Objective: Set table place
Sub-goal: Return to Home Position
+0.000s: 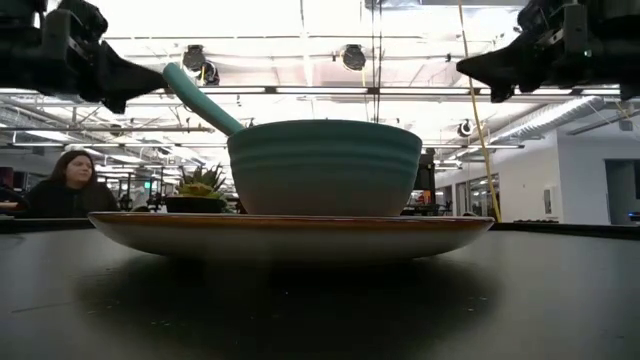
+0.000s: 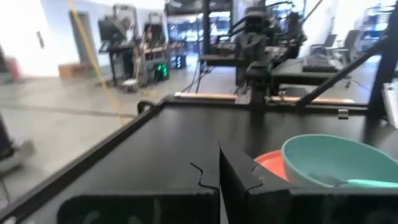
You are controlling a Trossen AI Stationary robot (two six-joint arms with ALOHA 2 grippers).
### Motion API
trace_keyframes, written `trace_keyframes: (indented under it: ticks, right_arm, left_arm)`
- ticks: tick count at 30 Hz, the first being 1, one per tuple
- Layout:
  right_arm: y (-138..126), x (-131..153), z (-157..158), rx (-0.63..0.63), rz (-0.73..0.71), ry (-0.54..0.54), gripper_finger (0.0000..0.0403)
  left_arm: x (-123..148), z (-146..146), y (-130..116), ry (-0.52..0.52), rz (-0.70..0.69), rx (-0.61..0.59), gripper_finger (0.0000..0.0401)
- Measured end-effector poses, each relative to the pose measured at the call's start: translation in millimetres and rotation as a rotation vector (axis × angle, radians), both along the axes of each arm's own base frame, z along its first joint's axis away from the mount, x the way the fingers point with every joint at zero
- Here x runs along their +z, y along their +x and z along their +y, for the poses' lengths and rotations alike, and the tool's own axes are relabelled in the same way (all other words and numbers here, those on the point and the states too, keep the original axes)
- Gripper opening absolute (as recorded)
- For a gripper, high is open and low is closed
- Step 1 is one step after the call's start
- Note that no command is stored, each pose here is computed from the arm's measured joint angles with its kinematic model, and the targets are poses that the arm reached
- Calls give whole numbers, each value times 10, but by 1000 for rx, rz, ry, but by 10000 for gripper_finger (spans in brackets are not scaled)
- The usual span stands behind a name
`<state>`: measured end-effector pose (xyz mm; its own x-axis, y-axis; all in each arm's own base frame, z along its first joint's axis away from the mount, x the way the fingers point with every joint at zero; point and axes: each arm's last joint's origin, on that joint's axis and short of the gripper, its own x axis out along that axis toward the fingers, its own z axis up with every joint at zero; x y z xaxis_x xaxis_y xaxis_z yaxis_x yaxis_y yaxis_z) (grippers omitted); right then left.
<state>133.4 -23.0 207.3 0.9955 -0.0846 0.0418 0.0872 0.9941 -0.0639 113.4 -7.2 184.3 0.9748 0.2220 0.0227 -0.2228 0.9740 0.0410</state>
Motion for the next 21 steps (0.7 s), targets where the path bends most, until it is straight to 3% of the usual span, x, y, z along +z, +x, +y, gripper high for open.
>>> trace_keyframes:
  ticks: [6, 16, 21]
  right_arm:
    - [-93, -112, -41, 26, -132, 47, 0]
    - [-205, -138, -24, 55, -159, 31, 0]
    - [-225, -198, 5, 74, -97, 33, 0]
  left_arm:
    - [-65, 16, 9, -26, 46, -71, 1]
    - [-49, -8, 9, 50, 34, -97, 0]
    - [-21, -46, 5, 98, 12, -128, 0]
